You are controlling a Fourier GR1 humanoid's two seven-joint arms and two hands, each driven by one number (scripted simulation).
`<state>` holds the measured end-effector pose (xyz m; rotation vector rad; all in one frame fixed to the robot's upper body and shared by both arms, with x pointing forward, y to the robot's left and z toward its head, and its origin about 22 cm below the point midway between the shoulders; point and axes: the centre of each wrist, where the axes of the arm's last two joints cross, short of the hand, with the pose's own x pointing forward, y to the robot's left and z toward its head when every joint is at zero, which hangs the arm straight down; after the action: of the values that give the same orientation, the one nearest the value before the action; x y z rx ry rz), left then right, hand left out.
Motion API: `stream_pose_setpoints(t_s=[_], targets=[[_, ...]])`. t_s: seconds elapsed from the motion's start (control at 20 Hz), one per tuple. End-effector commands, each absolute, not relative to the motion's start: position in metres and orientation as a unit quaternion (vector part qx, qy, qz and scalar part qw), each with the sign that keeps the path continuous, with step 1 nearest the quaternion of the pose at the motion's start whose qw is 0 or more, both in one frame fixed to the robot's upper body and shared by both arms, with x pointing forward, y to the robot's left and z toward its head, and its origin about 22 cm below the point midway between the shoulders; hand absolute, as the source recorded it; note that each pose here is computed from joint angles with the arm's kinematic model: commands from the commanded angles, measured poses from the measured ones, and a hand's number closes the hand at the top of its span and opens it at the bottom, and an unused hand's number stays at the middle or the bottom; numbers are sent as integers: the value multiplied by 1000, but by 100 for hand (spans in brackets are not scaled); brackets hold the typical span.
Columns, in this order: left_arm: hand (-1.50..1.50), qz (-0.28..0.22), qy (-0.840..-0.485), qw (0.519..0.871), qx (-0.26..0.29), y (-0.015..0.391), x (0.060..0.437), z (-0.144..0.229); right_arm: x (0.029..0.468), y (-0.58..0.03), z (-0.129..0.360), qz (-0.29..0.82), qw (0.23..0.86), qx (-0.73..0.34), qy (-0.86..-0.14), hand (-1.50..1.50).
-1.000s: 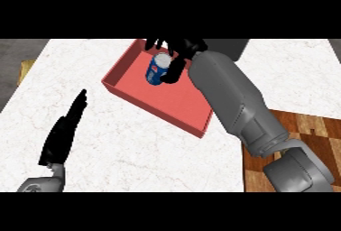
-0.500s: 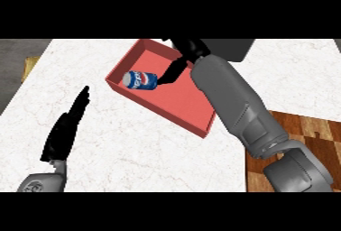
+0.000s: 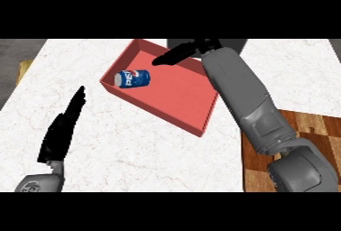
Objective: Pick the can from the cutting board and place it in the cardboard box
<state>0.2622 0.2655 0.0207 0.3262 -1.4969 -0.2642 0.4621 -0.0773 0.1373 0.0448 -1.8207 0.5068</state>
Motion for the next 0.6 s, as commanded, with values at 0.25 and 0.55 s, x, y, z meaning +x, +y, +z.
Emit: stream_pose_setpoints(t_s=[0.25, 0.55], targets=[[0, -113, -677, 712, 152, 269, 260, 17, 480, -195, 154, 86, 608, -25, -789, -150], [0, -120, -682, 705, 150, 267, 255, 22, 475, -271, 167, 65, 598, -16, -798, -150]])
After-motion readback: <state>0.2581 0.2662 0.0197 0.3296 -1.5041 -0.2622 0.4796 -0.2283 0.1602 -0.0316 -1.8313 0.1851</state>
